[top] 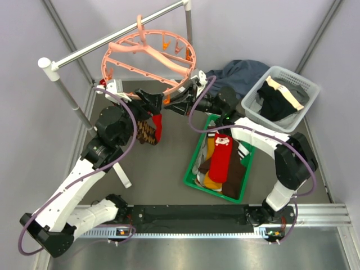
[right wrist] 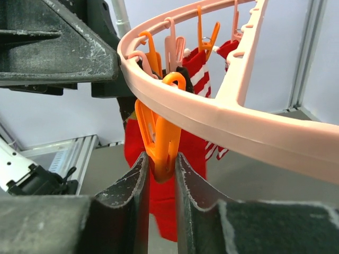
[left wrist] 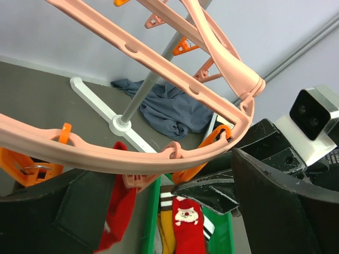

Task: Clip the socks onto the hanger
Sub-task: Open the clamp at the hanger.

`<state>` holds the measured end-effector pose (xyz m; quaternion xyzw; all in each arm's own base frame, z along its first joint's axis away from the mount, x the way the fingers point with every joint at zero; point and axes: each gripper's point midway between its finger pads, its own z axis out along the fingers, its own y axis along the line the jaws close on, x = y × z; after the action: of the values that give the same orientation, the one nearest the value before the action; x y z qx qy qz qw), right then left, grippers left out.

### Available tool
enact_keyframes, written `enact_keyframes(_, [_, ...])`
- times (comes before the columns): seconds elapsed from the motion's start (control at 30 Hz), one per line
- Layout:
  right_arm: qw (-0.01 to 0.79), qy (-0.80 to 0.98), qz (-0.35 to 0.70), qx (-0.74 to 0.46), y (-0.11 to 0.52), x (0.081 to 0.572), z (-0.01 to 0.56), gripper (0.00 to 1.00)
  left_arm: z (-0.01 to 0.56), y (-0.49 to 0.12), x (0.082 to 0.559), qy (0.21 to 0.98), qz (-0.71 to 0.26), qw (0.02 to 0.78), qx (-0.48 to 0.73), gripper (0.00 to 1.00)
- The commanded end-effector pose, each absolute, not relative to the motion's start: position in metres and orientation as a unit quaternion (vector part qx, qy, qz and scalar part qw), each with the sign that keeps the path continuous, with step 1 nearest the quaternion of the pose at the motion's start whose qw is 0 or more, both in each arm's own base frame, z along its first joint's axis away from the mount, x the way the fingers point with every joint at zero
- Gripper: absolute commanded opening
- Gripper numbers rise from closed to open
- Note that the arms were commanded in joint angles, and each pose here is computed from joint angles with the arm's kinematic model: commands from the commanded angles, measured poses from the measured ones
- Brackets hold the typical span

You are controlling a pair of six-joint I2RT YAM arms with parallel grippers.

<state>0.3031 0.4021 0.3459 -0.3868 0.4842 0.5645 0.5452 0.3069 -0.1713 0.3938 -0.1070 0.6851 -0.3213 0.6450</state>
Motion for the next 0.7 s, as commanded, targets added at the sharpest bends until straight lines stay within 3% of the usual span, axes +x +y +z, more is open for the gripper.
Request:
enact_keyframes(0.0, [0.583, 0.466, 0.534, -0.396, 0.401, 0.288, 0.376, 0.01, 0.434, -0.154, 0.296, 0.655, -0.315, 0.678, -0.109, 0.92])
enact_keyframes(0.4, [0.652, 0.529, 0.407, -0.359, 0.417, 0.284, 0.375, 0.00, 0.439, -0.113, 0.271, 0.694, -0.194, 0.691, -0.055, 0.93])
enact_keyframes(0.67, [0.657, 0.540, 0.379, -0.366, 0.429, 0.281, 0.370, 0.00, 0.448, -0.125, 0.246, 0.682, -0.247, 0.689, -0.007, 0.88])
